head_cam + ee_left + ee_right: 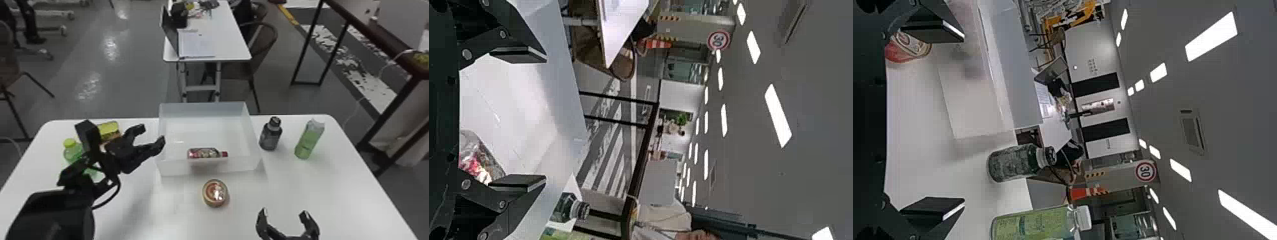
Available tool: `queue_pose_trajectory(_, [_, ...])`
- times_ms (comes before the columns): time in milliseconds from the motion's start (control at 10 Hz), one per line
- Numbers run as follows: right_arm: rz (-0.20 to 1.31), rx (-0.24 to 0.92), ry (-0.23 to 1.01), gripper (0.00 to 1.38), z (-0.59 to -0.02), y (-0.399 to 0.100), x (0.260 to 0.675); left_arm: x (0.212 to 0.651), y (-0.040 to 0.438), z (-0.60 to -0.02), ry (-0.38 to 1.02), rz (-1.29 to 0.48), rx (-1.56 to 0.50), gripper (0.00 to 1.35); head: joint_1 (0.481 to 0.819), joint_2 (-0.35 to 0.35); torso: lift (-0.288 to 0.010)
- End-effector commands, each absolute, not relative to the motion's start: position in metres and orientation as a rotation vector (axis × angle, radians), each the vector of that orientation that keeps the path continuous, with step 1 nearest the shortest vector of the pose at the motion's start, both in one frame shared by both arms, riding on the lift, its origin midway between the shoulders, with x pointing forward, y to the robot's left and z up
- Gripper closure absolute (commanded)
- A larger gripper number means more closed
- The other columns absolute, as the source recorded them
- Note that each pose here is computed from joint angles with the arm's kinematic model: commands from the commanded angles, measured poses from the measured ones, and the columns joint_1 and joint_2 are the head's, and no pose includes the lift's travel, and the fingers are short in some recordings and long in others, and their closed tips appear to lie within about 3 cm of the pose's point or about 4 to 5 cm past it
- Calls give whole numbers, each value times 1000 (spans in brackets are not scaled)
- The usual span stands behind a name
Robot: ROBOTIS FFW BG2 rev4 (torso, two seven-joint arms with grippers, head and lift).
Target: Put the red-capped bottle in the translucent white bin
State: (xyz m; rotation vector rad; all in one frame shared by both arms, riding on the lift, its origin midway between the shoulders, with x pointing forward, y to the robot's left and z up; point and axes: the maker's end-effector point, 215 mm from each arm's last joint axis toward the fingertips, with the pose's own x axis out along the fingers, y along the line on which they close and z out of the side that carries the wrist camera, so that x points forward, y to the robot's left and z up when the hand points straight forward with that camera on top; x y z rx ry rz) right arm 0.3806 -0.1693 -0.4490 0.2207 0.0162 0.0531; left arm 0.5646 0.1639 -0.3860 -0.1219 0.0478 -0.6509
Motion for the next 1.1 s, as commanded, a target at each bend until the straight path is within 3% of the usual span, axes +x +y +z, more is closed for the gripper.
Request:
queue_pose_trajectory(0, [54,220,14,133,-448,-169,380,526,201,-386,31,-552,-145,412,695,-26,-37])
queue_pose_trajectory(200, [52,220,14,133,-447,-169,379,486,233,-396,41,-459,-152,412,695,46,-37])
queue_pose_trajectory(600, [16,213,21,133,-448,-179,372,407,270,-415,50,-258,-146,414,695,125,-37])
queue_pose_trajectory(1000, [-5,201,17,133,-447,-185,365,393,261,-422,76,-270,-137,414,695,129,-37])
